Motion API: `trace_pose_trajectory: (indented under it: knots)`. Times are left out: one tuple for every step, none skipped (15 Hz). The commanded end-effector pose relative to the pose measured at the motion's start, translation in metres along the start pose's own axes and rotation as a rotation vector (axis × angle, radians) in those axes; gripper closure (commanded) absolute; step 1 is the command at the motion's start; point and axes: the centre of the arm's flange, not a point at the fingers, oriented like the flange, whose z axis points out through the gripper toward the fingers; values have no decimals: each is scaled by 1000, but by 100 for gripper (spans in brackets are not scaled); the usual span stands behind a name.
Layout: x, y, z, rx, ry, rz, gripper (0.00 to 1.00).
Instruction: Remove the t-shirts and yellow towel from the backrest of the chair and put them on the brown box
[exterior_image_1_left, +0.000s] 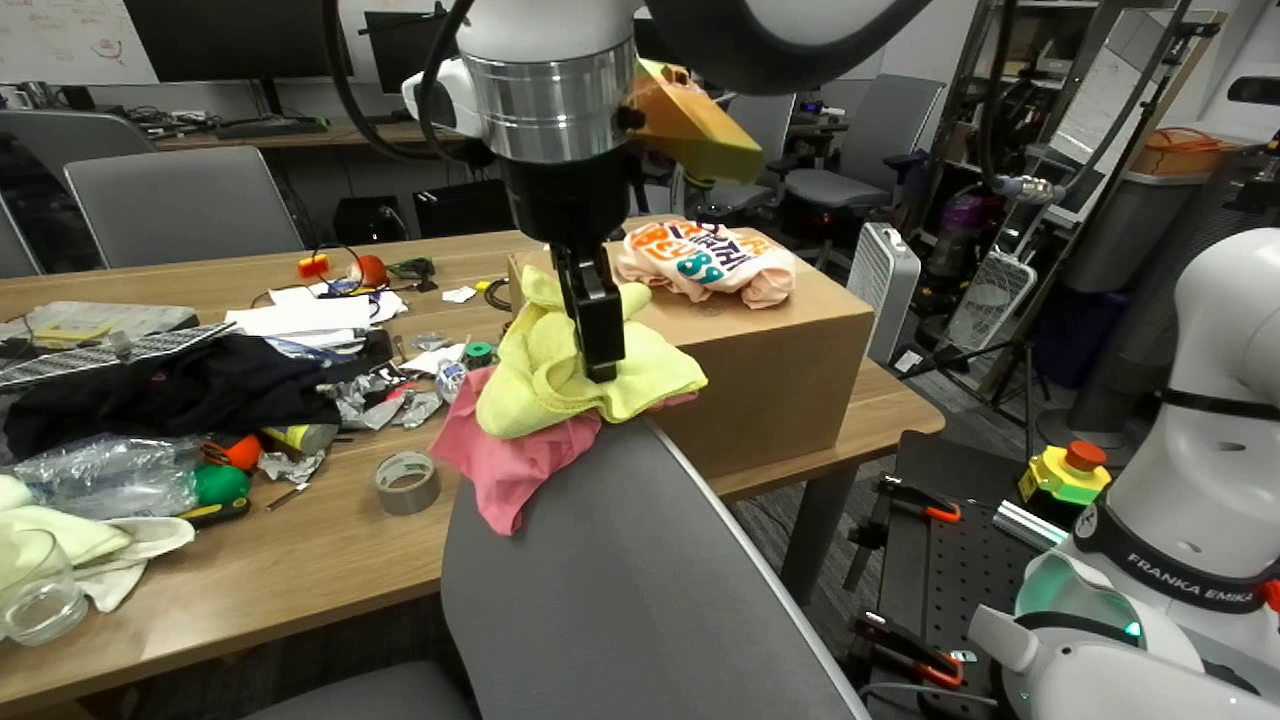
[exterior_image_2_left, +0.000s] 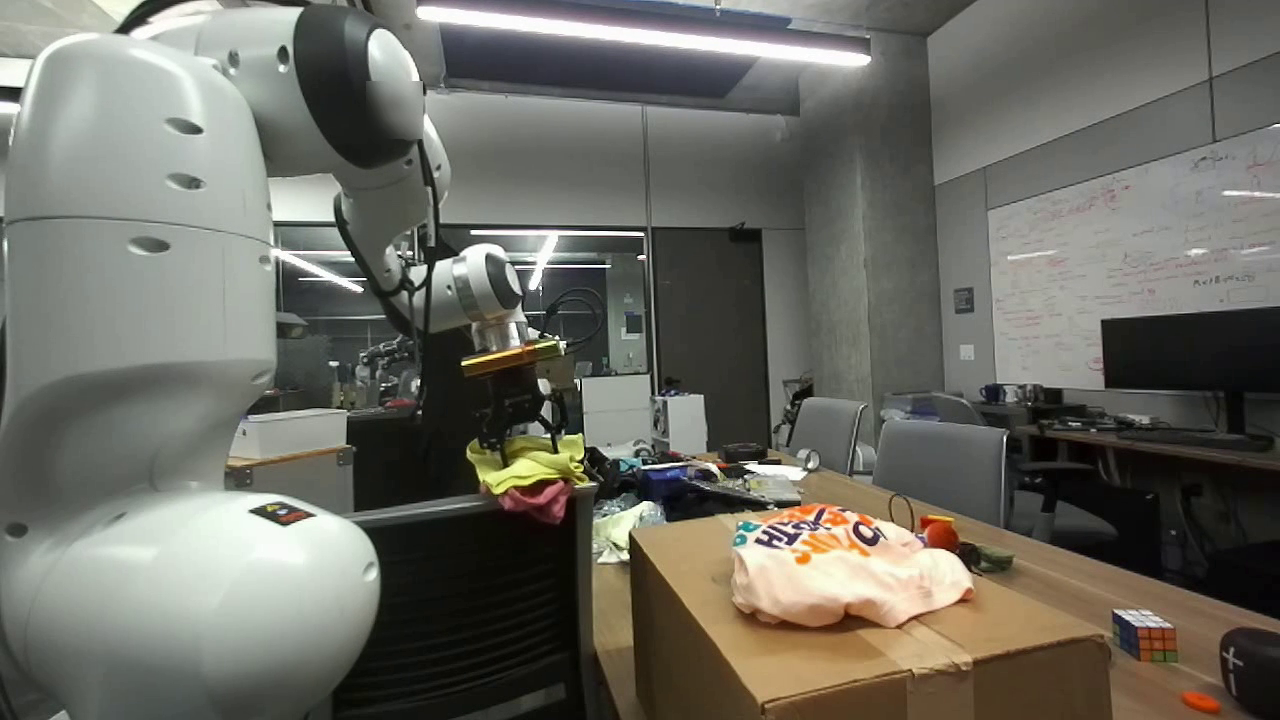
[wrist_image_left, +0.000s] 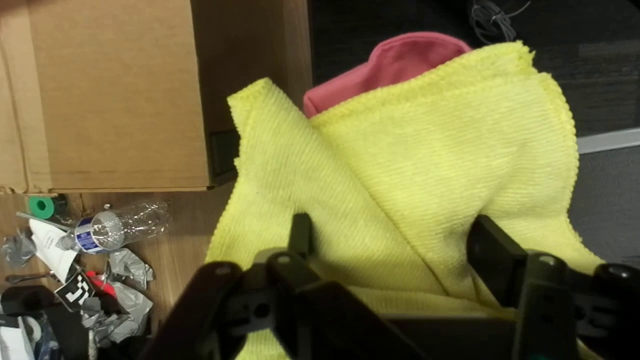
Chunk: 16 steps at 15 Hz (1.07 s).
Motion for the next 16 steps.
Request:
trace_pose_trajectory:
  knots:
    - [-3, 7, -2, -11, 27, 15, 51]
    - [-4, 7, -2, -9, 28, 14, 58]
    - [-4, 8, -3, -8, 28, 15, 65]
    - [-4, 8, -3, -9, 29, 16, 73]
    - [-4, 8, -3, -9, 30, 17, 80]
    - [-5, 8, -4, -9, 31, 16, 88]
    - [-5, 8, -4, -9, 33, 17, 92]
    - [-6, 8, -5, -9, 36, 21, 94]
    - [-7, 8, -6, -8, 39, 21, 90]
    - [-8, 9, -8, -9, 45, 30, 93]
    - [-9, 9, -9, -9, 50, 38, 91]
    - [-10, 11, -10, -8, 54, 45, 91]
    - [-13, 13, -12, -9, 58, 63, 91]
    - [-15, 15, -14, -7, 57, 79, 91]
    - [-19, 18, -14, -10, 59, 101, 91]
    - [-22, 22, -15, -16, 61, 118, 91]
